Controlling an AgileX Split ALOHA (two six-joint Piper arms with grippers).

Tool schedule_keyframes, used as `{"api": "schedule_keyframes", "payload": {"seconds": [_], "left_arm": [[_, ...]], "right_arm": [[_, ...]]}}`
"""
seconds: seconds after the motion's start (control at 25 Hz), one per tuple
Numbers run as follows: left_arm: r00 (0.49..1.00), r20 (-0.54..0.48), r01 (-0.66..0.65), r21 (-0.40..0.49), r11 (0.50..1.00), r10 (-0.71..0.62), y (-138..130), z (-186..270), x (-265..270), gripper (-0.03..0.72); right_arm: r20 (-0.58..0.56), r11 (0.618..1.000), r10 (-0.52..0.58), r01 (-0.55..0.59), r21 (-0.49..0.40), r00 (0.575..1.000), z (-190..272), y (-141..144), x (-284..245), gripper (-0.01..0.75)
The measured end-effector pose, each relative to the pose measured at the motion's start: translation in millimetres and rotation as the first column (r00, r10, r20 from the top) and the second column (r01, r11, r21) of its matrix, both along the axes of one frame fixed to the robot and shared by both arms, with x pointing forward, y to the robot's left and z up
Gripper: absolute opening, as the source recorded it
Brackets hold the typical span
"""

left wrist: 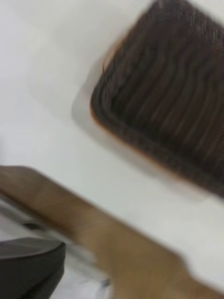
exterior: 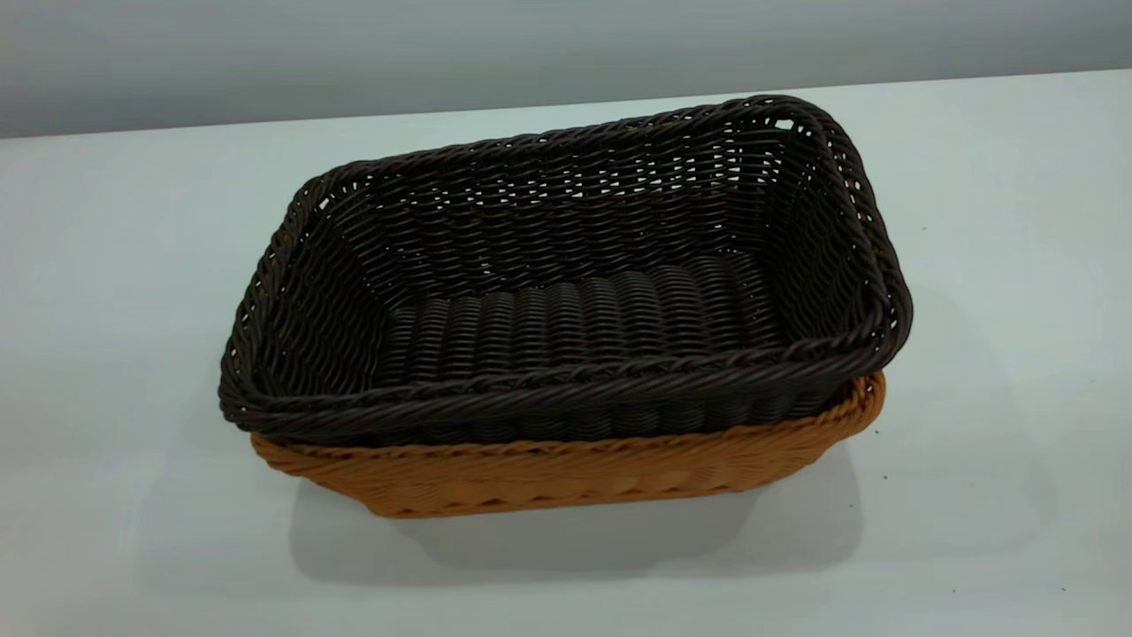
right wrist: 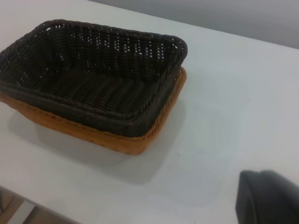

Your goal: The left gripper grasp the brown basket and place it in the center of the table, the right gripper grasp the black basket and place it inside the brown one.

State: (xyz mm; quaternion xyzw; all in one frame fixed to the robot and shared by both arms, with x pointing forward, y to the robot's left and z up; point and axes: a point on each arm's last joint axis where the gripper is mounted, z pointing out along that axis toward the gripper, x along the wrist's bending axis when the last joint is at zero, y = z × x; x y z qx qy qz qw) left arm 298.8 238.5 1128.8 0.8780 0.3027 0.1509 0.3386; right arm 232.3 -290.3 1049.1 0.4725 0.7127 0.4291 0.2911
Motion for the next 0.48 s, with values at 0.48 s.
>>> {"api": "schedule_keyframes", "payload": {"seconds": [0.48], "left_arm": [[0.827, 0.14, -0.514, -0.204, 0.833, 0.545, 57.6, 11.8, -45.7, -0.001]], "right_arm": [[0.0, 1.0, 0.0, 0.0, 0.0, 1.0, 0.0, 0.0, 0.0, 0.003]]}}
